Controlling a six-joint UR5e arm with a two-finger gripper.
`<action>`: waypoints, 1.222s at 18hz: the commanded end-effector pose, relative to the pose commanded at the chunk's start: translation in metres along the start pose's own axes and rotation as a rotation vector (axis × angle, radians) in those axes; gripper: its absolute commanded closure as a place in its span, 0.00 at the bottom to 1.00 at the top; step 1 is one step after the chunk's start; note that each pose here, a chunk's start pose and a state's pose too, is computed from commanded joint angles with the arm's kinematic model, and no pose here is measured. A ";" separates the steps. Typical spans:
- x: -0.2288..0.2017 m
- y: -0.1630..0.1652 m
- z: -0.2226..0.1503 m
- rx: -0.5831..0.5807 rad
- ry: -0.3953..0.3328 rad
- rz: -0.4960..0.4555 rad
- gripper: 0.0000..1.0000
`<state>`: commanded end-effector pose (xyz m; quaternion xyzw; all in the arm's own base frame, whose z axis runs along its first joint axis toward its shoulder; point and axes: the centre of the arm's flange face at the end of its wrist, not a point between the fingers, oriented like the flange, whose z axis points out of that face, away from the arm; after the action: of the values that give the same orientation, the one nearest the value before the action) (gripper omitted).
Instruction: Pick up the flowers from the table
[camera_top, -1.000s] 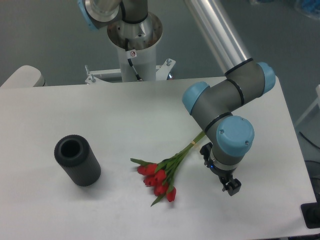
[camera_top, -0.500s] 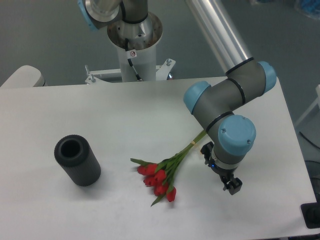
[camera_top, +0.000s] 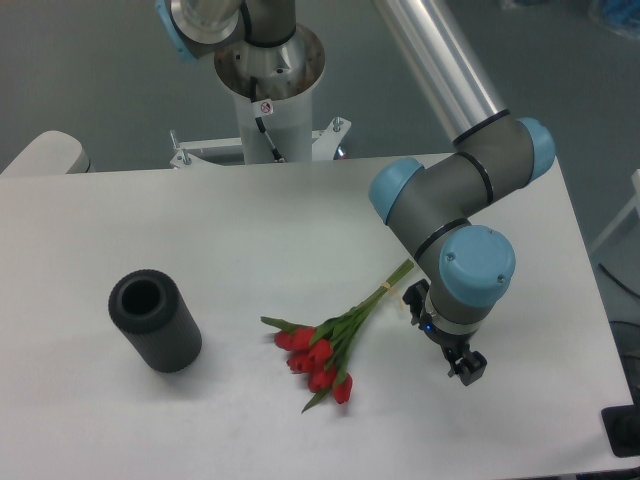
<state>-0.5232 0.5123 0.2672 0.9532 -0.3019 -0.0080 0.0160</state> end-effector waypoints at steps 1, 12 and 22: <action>0.001 0.000 0.000 0.000 0.002 0.000 0.00; 0.062 -0.008 0.025 0.002 0.099 -0.012 0.00; 0.098 -0.030 0.046 0.022 0.113 -0.119 0.00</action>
<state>-0.4266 0.4793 0.2200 0.9685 -0.2435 0.0481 0.0222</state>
